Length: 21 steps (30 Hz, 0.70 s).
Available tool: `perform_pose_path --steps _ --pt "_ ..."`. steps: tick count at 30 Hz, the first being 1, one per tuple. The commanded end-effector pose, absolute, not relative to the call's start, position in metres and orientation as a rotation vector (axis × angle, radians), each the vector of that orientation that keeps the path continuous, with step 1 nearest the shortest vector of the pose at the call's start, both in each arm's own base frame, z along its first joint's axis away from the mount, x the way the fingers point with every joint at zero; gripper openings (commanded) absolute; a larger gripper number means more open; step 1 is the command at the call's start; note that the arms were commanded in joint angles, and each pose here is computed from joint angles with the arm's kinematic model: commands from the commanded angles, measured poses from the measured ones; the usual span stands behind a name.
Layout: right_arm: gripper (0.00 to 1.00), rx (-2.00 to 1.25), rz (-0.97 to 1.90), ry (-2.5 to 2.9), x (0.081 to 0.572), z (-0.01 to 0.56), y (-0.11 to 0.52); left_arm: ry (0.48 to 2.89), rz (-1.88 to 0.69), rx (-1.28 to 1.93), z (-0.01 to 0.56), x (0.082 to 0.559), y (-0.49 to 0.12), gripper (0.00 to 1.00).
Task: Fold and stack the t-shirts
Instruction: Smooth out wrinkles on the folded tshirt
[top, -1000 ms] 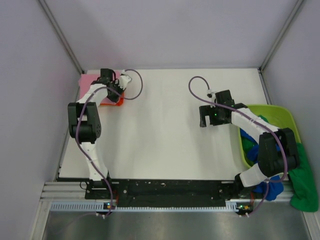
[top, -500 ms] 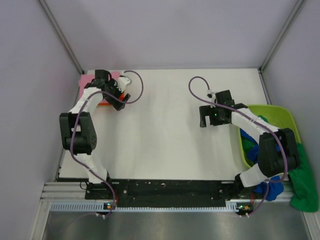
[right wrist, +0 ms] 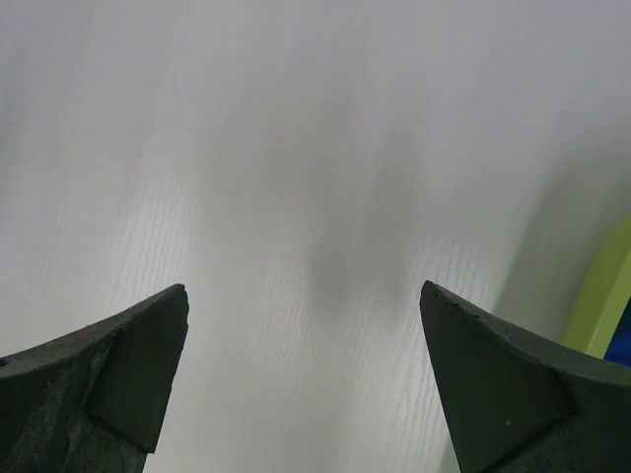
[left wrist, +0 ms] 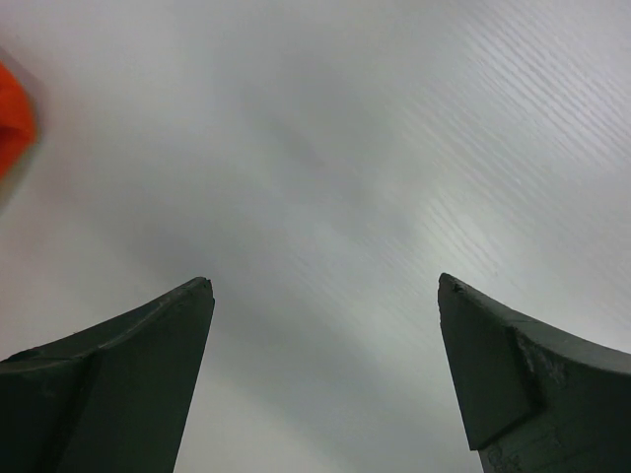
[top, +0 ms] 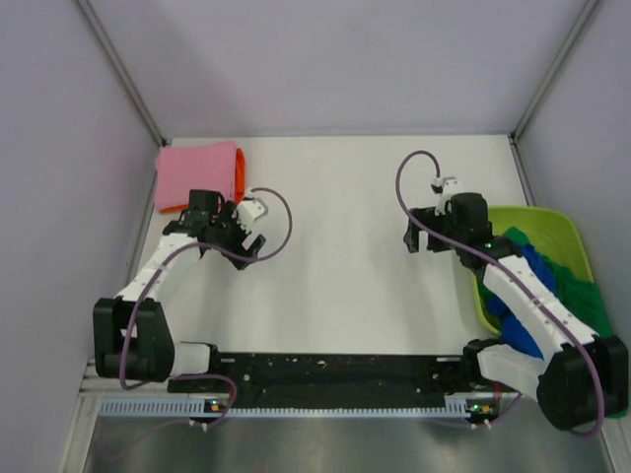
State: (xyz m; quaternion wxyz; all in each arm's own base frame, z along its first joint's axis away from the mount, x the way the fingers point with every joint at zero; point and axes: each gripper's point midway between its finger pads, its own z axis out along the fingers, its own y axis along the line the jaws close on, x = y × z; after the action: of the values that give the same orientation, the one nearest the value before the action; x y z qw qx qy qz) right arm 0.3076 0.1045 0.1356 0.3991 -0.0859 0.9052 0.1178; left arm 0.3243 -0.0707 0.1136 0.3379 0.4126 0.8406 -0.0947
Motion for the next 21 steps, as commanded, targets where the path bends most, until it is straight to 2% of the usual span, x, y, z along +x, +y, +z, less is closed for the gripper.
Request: perform_pose_path --steps 1,7,10,12,21 --pt "0.99 -0.121 0.297 2.084 0.308 0.167 0.096 2.105 -0.226 0.945 0.108 0.314 -0.072 0.99" --pt "0.99 -0.051 0.309 2.01 0.29 0.154 0.087 1.886 -0.229 0.658 0.115 0.316 -0.079 0.99" --pt "0.99 -0.005 0.27 1.978 0.284 0.149 0.077 1.814 -0.15 0.488 0.123 0.322 -0.063 0.99" --pt "0.99 0.011 0.254 1.956 0.28 0.145 0.072 1.84 -0.13 0.398 0.115 0.322 -0.055 0.99" --pt "0.99 0.035 0.226 1.922 0.278 0.14 0.065 1.893 -0.096 0.367 0.099 0.327 -0.047 0.99"
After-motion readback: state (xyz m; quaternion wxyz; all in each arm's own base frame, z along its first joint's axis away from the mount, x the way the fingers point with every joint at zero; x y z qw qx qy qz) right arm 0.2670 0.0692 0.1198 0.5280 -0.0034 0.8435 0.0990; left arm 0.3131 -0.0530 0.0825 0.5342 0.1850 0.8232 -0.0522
